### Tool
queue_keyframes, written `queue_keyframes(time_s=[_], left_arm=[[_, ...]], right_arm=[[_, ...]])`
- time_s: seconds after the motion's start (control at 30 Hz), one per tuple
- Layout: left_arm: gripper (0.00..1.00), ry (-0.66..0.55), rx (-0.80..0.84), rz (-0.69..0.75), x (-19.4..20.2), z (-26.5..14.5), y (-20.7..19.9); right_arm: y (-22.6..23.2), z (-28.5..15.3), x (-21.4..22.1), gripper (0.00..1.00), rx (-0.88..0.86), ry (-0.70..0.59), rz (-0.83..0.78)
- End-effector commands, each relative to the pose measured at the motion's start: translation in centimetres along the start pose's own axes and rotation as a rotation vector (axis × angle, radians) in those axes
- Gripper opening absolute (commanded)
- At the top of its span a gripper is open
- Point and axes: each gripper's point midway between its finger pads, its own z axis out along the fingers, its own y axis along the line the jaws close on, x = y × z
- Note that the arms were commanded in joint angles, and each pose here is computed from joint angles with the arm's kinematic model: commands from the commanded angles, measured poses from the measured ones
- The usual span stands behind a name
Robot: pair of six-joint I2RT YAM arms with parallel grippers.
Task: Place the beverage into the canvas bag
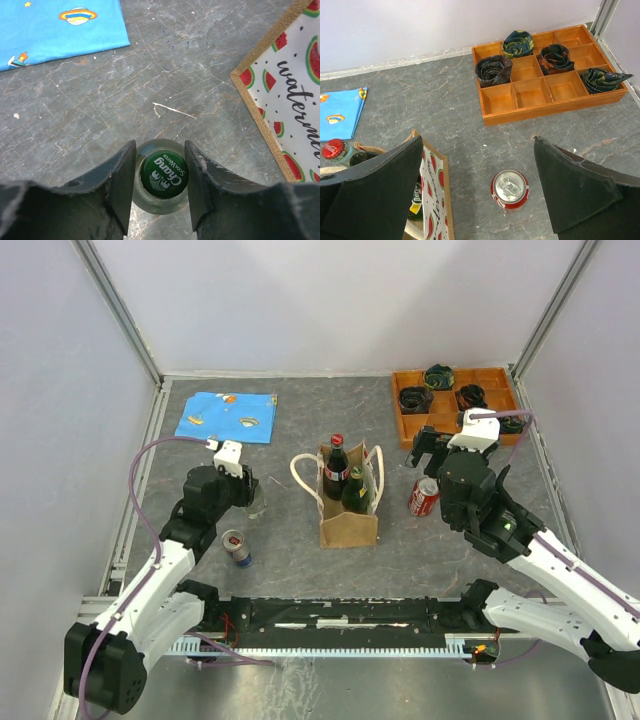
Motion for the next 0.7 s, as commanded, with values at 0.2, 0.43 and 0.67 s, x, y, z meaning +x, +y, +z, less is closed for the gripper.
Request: queue_keyframes(time_s=[0.2, 0.43, 0.67], left_arm=[[0.07, -0.065, 0.030, -0.051, -0.4, 1.0, -0.7], [0.03, -0.127, 0.091, -0.028, -4.1, 0.6, -1.7], [0.03, -0.239, 0.132, 0.023, -10.4, -0.6, -2.5]], right_arm=[[-0.1, 0.3, -0.8, 0.99, 0.020, -0.024, 0.022], [-0.2, 0.2, -0.7, 0.99, 0.021, -0.020, 0.026], [-0.4, 0.1, -0.7, 0.99, 0.025, -0.023, 0.029]])
